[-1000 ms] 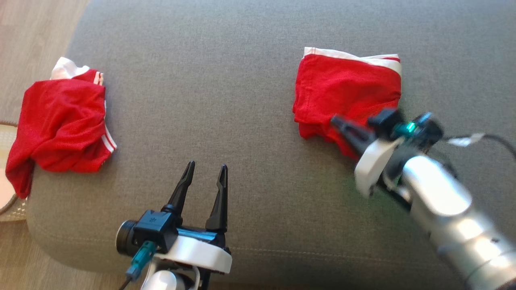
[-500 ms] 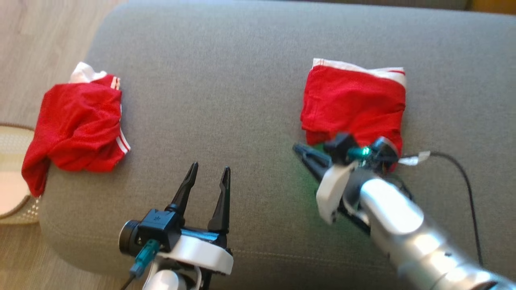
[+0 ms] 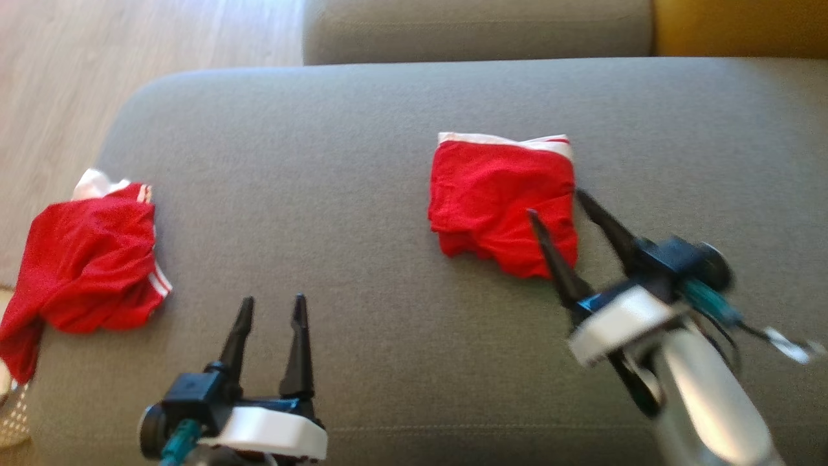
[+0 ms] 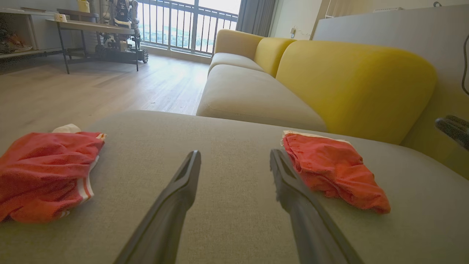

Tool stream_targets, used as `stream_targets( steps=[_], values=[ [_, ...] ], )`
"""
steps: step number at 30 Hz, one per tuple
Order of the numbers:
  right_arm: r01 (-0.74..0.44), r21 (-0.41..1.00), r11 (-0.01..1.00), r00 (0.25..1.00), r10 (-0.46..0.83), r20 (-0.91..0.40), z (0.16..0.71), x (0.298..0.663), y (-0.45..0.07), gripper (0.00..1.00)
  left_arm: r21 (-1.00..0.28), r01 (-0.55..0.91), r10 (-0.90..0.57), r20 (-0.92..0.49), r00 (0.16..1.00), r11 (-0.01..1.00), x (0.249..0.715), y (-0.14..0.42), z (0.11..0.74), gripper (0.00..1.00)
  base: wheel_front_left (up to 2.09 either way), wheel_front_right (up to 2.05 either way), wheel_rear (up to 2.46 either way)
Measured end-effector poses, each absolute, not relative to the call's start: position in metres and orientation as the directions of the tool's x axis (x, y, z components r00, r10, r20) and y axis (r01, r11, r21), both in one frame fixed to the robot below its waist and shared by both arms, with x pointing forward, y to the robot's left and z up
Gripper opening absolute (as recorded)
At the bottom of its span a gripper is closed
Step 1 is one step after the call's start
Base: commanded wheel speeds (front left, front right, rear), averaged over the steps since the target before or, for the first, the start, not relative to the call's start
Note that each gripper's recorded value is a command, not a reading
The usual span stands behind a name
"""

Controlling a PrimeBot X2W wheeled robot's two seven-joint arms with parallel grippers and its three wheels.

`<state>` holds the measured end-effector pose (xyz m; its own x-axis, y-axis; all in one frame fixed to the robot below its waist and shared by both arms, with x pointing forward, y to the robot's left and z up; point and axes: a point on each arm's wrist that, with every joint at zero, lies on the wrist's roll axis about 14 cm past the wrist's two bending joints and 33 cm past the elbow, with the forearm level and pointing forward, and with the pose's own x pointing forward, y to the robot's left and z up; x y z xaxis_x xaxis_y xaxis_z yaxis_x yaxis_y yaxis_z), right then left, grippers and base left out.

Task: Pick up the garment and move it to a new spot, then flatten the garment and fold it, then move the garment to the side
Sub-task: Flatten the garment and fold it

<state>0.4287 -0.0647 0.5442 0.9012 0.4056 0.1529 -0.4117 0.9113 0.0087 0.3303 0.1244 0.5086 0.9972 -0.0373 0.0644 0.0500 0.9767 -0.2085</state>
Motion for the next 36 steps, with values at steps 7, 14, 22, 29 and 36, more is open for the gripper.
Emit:
stream_targets(
  steps=[7,14,22,29,36],
  values=[
    [-0.214,0.009,0.977,0.965,0.21,0.155,0.534,0.388,-0.133,1.0,-0.2,0.039,-0.014,0.128,0.992,0.979,0.33,0.134,0.528,1.0,0.0,0.0,0.0],
    [-0.149,0.02,0.989,0.978,0.144,0.148,0.53,0.366,-0.155,1.0,-0.182,0.021,0.002,0.127,0.992,0.983,0.32,0.144,0.526,1.0,0.0,0.0,0.0],
    [-0.119,0.025,0.993,0.983,0.114,0.144,0.527,0.353,-0.164,1.0,-0.119,0.019,-0.006,0.106,0.994,0.993,0.311,0.146,0.517,1.0,0.0,0.0,0.0],
    [-0.116,0.026,0.993,0.984,0.112,0.14,0.526,0.351,-0.165,1.0,-0.092,0.029,-0.02,0.101,0.995,0.995,0.31,0.144,0.514,1.0,0.0,0.0,0.0],
    [-0.116,0.027,0.993,0.985,0.111,0.131,0.523,0.35,-0.165,1.0,-0.085,0.032,-0.024,0.093,0.995,0.996,0.309,0.143,0.512,1.0,0.0,0.0,0.0]
  ],
)
